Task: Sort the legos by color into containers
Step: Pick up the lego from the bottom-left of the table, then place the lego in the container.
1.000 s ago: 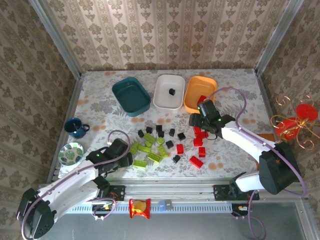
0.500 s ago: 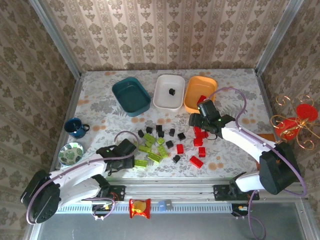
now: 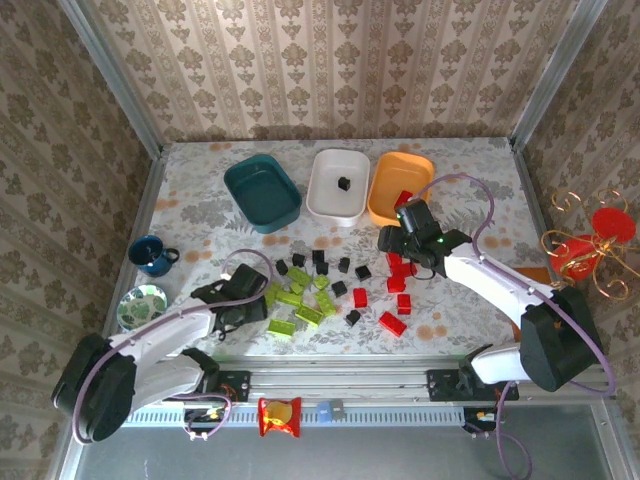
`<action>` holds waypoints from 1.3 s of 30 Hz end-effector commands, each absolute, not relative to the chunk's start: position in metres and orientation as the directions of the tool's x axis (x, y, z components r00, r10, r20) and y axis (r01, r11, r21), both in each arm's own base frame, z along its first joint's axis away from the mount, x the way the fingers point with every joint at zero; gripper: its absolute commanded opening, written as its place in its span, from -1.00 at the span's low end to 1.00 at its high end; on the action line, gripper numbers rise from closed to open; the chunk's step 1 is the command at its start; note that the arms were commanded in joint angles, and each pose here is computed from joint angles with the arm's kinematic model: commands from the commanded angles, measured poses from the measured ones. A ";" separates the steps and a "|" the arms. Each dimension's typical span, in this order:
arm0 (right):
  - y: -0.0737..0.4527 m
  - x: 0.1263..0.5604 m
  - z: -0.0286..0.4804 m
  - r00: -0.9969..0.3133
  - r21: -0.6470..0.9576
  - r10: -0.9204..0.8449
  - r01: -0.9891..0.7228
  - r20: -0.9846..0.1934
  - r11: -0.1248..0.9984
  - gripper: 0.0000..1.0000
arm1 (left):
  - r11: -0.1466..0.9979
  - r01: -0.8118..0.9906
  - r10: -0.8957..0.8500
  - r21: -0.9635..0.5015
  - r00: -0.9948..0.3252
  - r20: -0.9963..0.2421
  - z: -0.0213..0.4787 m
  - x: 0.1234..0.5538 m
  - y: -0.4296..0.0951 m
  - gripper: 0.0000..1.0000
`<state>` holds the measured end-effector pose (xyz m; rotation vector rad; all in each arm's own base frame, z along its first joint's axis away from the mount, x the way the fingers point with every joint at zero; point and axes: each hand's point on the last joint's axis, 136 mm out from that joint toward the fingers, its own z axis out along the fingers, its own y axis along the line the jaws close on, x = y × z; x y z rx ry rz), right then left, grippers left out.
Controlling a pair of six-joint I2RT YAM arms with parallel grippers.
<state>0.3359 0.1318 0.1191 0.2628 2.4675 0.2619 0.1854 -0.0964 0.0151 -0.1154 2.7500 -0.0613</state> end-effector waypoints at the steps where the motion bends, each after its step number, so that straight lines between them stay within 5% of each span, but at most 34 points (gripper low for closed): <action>1: 0.127 0.329 0.119 -0.777 0.229 0.243 0.130 -0.581 0.965 0.35 | 0.993 -0.028 -0.072 -0.115 -0.915 -0.397 0.021 0.199 -0.116 0.08; 13: 0.127 0.330 0.117 -0.777 0.234 0.249 0.134 -0.579 0.963 0.35 | 0.995 0.004 -0.035 -0.098 -0.921 -0.389 0.017 0.193 -0.122 -0.30; 21: 0.127 0.329 0.123 -0.768 0.246 0.257 0.134 -0.586 0.960 0.35 | 0.992 0.038 -0.037 -0.117 -0.816 -0.577 0.098 0.226 -0.122 -0.39; 29: 0.130 0.333 0.122 -0.772 0.250 0.265 0.142 -0.578 0.958 0.35 | 0.965 -0.017 -0.215 -0.263 -0.628 -0.748 0.183 0.353 -0.138 -0.39; 39: 0.126 0.325 0.117 -0.782 0.241 0.262 0.148 -0.566 0.959 0.35 | 0.971 -0.125 -0.234 -0.205 -0.682 -0.693 0.151 0.507 -0.144 -0.47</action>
